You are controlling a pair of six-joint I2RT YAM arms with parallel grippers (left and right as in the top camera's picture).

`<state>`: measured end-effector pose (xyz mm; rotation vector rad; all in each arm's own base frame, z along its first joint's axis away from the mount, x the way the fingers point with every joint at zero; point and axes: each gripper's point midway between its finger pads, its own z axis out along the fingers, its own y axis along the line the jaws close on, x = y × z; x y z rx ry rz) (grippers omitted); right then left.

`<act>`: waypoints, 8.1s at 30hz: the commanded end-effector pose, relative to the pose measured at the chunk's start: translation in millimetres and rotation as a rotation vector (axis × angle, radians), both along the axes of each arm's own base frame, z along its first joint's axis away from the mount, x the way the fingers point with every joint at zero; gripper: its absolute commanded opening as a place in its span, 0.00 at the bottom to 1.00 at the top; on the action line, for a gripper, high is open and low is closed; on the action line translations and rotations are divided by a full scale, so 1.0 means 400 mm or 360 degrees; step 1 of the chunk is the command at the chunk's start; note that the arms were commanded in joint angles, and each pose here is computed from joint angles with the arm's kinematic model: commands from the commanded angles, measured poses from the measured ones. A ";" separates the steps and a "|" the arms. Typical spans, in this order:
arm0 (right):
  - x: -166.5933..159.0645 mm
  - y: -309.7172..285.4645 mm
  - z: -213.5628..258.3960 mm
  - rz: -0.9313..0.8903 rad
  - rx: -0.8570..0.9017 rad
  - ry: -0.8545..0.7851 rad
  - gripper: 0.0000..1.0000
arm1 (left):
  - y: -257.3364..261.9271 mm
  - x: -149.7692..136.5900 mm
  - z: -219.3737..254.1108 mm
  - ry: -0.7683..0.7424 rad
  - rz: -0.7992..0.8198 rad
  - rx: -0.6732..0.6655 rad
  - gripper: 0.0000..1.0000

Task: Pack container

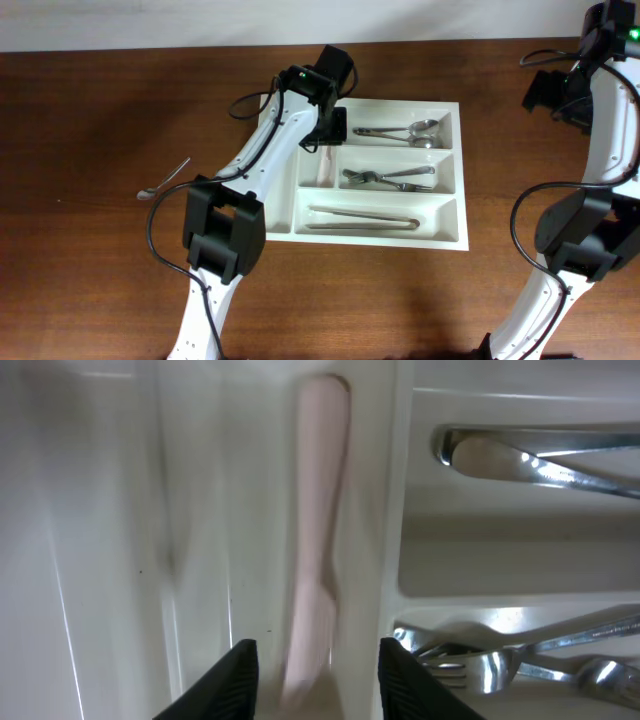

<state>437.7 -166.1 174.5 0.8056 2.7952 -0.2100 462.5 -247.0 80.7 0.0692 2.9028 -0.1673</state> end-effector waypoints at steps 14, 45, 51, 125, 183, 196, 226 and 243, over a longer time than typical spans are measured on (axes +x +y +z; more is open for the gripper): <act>-0.001 -0.001 -0.008 0.0001 -0.0019 0.0023 0.99 | 0.488 0.083 0.159 -0.0029 -0.0004 0.0445 0.51; -0.001 -0.001 -0.008 0.0002 -0.0019 0.0023 0.99 | 0.921 -0.096 -0.129 0.0498 0.0907 0.0162 0.50; -0.001 -0.001 -0.008 0.0002 -0.0019 0.0023 0.99 | 0.999 -0.164 -0.130 0.0614 0.0596 0.0300 0.50; -0.001 -0.001 -0.008 0.0002 -0.0019 0.0023 0.99 | 0.805 -0.197 -0.236 0.0613 -0.0179 -0.0077 0.35; -0.001 0.000 -0.008 0.0003 -0.0019 0.0023 0.99 | 0.786 -0.110 -0.133 0.0570 0.0241 -0.0088 0.56; -0.001 0.000 -0.008 0.0003 -0.0019 0.0023 0.99 | 0.802 -0.157 -0.226 0.0629 0.0112 0.0003 0.56; -0.001 0.000 -0.008 0.0003 -0.0019 0.0023 0.99 | 0.788 -0.216 -0.317 0.0718 0.0043 0.0170 0.13; -0.001 0.000 -0.008 0.0003 -0.0019 0.0023 0.99 | 0.790 -0.206 -0.317 0.0695 0.0076 0.0172 0.02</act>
